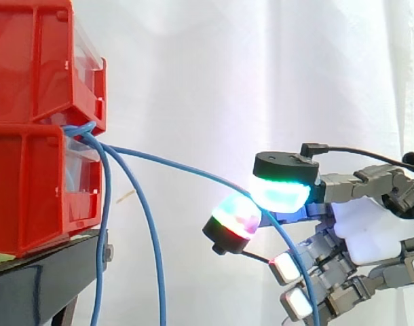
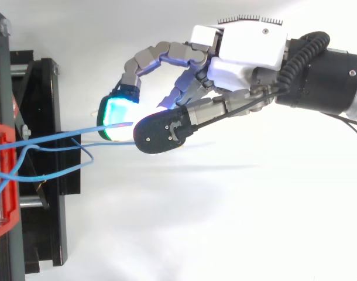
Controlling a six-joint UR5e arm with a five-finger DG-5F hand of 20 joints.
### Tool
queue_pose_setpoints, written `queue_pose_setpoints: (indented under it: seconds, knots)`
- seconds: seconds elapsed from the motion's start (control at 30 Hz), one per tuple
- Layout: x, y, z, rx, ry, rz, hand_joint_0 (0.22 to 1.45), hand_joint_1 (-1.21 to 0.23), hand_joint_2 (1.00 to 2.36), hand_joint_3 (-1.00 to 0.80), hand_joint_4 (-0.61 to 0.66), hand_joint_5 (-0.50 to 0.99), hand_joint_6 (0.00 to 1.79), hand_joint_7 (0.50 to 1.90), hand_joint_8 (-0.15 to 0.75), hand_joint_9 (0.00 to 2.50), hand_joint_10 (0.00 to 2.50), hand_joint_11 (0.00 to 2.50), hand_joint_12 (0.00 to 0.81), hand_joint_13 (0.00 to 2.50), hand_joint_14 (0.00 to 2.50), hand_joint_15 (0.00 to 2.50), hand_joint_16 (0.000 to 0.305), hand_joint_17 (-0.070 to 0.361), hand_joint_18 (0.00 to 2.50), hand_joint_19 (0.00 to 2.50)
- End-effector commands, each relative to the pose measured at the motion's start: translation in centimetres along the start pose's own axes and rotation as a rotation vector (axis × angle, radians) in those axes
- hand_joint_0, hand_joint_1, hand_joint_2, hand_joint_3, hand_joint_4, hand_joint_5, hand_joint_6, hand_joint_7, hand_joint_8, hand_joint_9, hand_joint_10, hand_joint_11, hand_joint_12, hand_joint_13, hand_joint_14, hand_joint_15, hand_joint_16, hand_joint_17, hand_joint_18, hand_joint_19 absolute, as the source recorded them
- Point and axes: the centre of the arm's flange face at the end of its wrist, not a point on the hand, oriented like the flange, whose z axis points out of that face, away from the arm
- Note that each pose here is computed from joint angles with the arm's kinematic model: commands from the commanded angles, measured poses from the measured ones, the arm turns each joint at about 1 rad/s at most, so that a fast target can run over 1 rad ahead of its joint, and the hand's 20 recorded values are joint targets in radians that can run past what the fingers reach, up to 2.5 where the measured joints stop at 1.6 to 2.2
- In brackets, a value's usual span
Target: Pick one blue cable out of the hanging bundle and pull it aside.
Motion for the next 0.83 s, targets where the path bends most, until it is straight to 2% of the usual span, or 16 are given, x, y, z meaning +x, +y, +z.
queue_pose_setpoints:
  seconds: [0.0,0.8]
  knots:
    - [0.00,0.00,0.00,0.000,0.000,0.000,0.56,-0.72,1.18,-0.20,-0.23,-0.03,0.86,0.98,0.261,1.11,0.02,0.46,0.386,0.94,0.02,0.54,0.064,0.144,0.64,0.40]
    - [0.00,0.00,0.00,0.000,0.000,0.000,0.56,-0.72,1.17,-0.20,-0.23,-0.03,0.86,0.97,0.255,1.14,0.01,0.45,0.388,0.95,0.02,0.54,0.065,0.145,0.64,0.40]
